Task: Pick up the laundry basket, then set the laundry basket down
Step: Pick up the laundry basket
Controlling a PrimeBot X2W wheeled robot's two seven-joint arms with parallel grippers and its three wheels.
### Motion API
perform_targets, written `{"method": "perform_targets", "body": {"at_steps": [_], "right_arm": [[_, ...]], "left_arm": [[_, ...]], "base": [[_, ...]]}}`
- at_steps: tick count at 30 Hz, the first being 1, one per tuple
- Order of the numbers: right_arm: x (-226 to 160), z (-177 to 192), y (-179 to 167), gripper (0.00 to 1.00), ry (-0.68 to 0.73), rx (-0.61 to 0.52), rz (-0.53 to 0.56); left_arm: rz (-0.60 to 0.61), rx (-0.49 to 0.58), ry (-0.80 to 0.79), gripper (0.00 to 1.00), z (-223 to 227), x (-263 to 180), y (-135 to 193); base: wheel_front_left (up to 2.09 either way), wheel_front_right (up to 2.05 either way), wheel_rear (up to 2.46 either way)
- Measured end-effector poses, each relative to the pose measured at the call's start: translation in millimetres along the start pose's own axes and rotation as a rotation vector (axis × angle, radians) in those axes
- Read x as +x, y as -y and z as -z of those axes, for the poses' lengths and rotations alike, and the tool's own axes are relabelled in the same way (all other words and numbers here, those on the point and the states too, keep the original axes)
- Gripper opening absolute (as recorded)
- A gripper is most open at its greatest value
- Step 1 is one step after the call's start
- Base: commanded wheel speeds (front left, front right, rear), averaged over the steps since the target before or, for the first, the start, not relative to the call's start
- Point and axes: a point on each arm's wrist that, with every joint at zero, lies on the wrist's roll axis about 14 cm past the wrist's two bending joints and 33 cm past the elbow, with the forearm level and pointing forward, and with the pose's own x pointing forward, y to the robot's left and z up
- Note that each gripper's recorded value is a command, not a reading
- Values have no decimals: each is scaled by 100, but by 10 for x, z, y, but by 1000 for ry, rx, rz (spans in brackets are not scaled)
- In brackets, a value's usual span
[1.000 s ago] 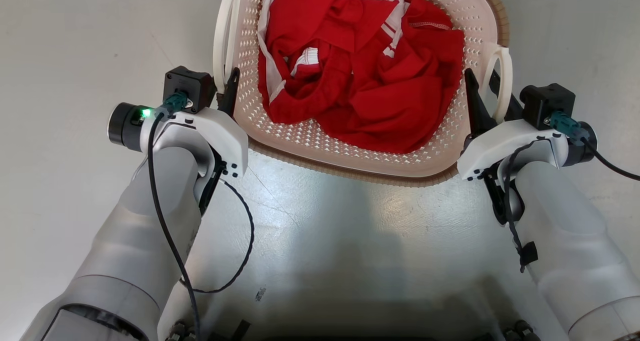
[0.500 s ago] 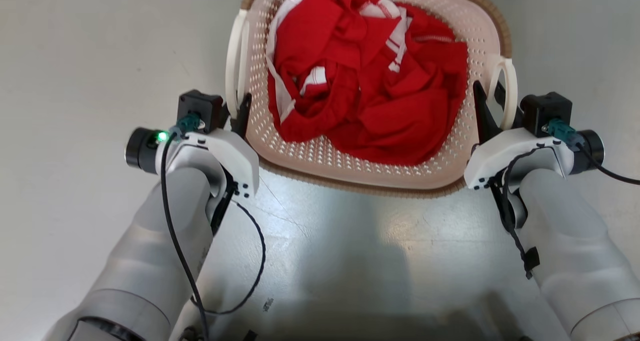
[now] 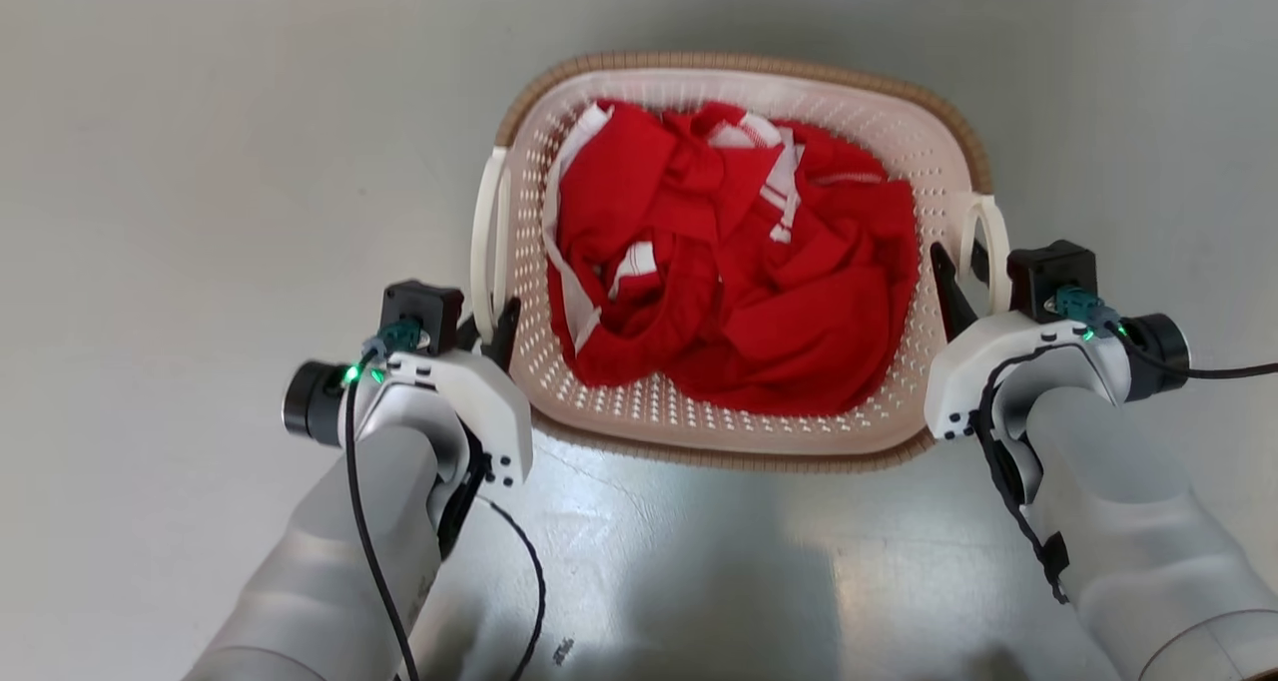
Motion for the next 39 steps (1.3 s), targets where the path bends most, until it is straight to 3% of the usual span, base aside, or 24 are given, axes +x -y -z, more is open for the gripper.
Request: {"method": "perform_targets", "body": {"at_steps": [13, 39], "right_arm": [[-190, -261, -213, 0, 6, -63, -29], [-1082, -262, -555, 0, 36, -61, -38]], "left_arm": [[-7, -37, 15, 0, -29, -368, 117], [-15, -86, 46, 0, 159, -1029, 445]], "base": [[0, 0, 0], [0, 0, 0]]}}
